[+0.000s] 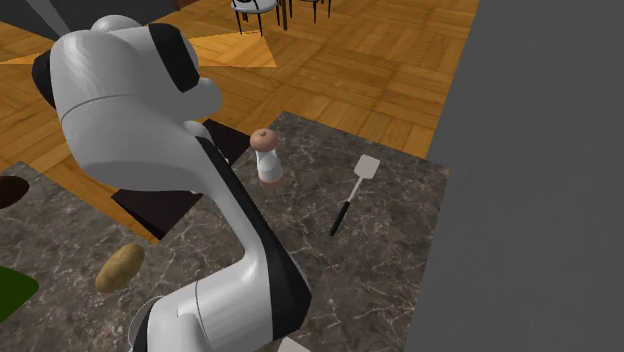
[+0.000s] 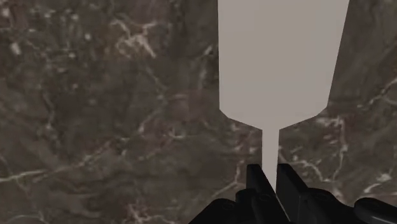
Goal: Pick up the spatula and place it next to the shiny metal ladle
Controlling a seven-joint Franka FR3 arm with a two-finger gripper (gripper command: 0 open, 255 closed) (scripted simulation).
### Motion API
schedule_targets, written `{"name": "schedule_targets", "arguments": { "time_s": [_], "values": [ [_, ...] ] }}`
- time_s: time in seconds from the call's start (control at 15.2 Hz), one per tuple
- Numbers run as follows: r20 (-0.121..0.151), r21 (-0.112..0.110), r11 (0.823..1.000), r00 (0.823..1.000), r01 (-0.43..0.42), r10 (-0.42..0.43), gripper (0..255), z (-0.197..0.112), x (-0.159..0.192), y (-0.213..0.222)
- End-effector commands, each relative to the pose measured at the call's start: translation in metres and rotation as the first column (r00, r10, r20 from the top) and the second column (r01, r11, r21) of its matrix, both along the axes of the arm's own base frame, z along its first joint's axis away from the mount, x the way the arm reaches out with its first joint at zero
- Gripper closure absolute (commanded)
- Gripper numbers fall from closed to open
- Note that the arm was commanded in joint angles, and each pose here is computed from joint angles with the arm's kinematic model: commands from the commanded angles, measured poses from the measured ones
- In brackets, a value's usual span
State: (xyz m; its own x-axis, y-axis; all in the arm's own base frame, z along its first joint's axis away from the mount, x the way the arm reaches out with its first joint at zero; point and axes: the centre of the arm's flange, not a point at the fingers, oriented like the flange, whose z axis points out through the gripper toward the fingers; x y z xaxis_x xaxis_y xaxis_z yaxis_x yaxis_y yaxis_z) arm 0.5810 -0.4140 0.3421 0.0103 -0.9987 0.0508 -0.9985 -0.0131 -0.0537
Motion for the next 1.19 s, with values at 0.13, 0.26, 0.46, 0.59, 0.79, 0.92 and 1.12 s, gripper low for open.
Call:
{"name": "schedule_targets", "arguments": {
  "time_s": [0.13,0.26,0.46,0.59,0.79,0.92,1.12],
  "values": [
    [-0.001,0.0,1.0,1.0,0.002,-0.002,0,0.0,0.0,-0.001],
    [-0.001,0.0,1.0,1.0,0.002,-0.002,0,0.0,0.0,-0.001],
    [-0.001,0.0,1.0,1.0,0.002,-0.002,0,0.013,-0.001,0.0],
    [-0.001,0.0,1.0,1.0,0.002,-0.002,0,0.039,-0.003,0.001],
    [-0.001,0.0,1.0,1.0,0.002,-0.002,0,0.05,-0.003,0.002],
    [-0.001,0.0,1.0,1.0,0.002,-0.002,0,0.05,-0.003,0.002],
    [-0.001,0.0,1.0,1.0,0.002,-0.002,0,0.05,-0.003,0.002]
  ]
}}
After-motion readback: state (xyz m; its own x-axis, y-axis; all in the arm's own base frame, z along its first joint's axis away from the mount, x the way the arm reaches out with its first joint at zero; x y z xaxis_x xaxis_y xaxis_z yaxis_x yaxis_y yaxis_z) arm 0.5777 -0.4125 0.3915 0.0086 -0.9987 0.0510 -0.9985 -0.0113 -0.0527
